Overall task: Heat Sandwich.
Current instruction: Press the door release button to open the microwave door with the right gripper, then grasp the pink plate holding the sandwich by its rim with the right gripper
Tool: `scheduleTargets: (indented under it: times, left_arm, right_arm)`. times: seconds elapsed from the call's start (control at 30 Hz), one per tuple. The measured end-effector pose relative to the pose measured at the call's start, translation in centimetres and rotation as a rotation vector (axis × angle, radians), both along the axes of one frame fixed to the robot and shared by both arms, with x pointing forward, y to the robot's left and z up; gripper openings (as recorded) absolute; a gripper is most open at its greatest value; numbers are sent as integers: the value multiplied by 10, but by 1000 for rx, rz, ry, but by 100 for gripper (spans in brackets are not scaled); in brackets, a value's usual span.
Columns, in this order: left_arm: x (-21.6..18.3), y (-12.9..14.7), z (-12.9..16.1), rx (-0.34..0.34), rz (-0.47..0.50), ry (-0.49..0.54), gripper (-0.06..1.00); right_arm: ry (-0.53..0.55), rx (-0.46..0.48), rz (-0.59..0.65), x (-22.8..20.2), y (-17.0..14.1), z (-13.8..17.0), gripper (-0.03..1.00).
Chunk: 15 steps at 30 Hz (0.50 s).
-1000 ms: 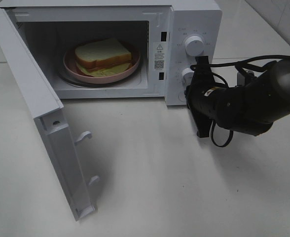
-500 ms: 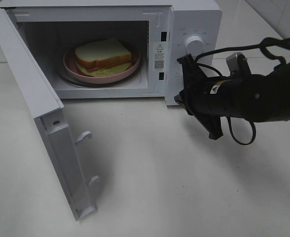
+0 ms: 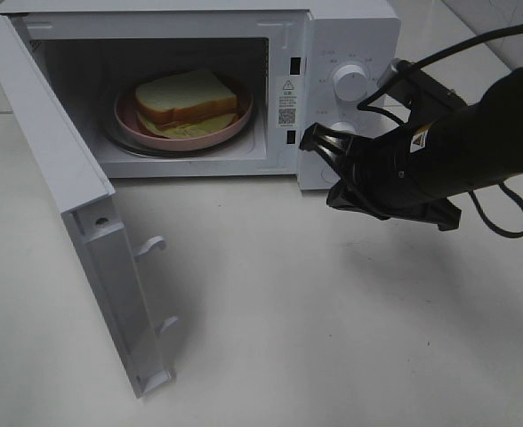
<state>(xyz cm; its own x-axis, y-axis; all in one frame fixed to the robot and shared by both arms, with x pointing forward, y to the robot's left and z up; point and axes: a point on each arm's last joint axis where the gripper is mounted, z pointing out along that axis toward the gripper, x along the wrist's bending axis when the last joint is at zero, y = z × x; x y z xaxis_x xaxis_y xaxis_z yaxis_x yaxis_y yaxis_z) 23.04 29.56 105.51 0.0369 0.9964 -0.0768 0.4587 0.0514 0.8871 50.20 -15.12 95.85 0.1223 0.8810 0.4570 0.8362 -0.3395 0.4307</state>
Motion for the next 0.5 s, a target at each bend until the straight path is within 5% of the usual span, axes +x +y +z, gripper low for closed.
scheduleTargets:
  times: [0.1,0.5]
  left_arm:
    - [0,0,0,0,0,0,97]
    - [0,0,0,0,0,0,97]
  right_arm:
    - [39,-105,143,1,1,7,1]
    - [48,-288,496,7,9,36,2]
